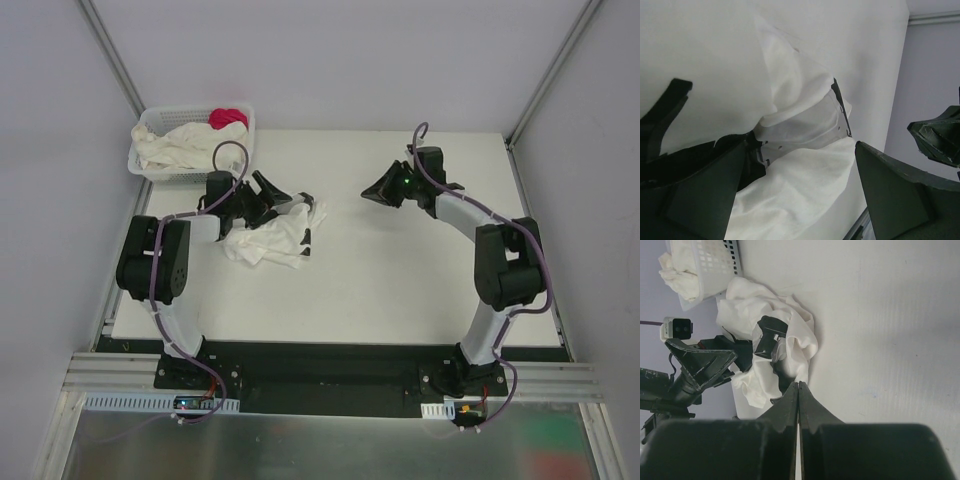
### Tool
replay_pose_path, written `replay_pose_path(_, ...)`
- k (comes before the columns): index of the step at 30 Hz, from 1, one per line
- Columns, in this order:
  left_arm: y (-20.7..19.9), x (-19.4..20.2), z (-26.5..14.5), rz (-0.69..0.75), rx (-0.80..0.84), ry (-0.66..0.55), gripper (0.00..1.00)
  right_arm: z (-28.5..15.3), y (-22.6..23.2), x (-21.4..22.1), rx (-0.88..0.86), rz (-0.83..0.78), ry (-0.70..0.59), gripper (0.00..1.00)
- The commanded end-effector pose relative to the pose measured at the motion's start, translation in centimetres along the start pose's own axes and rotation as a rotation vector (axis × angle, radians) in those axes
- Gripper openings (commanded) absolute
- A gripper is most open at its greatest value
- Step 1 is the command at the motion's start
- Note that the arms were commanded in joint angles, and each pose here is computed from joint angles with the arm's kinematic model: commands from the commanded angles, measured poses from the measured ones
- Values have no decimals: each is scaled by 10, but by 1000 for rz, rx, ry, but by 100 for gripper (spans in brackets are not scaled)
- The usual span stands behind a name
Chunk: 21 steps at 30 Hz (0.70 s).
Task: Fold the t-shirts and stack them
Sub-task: Put the neatly folded tshirt into the corner of the board with the left arm
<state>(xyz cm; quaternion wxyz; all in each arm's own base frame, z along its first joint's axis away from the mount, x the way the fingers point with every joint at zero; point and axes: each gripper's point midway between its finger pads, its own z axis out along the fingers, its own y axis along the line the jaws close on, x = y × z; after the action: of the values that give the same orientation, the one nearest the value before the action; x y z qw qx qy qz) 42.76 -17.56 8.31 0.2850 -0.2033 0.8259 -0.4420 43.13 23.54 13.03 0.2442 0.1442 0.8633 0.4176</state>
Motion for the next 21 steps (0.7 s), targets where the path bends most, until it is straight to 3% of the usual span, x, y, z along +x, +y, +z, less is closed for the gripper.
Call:
replay_pose_path(1,7,-10,-10,9,-85,-77,91,-20,33,-14,-93,-44,-61,1)
replay_pose_path(6,-18,-16,-18,79,-29,-68,91,-22,35,-13,-102,-51,-56,2)
replay_pose_path(9,-56,-25,-29,175,39,-56,91,-24,38,-14,-108,-56,-60,4)
replay_pose_path(12,-116,-38,-45,333,136,-20,92,-27,41,-14,-117,-59,-61,17)
replay_pose_path(15,-150,-32,-57,469,186,60,93,-29,42,-12,-123,-65,-63,32)
replay_pose_path(21,-174,10,-46,654,219,241,95,-30,39,-9,-119,-61,-61,37)
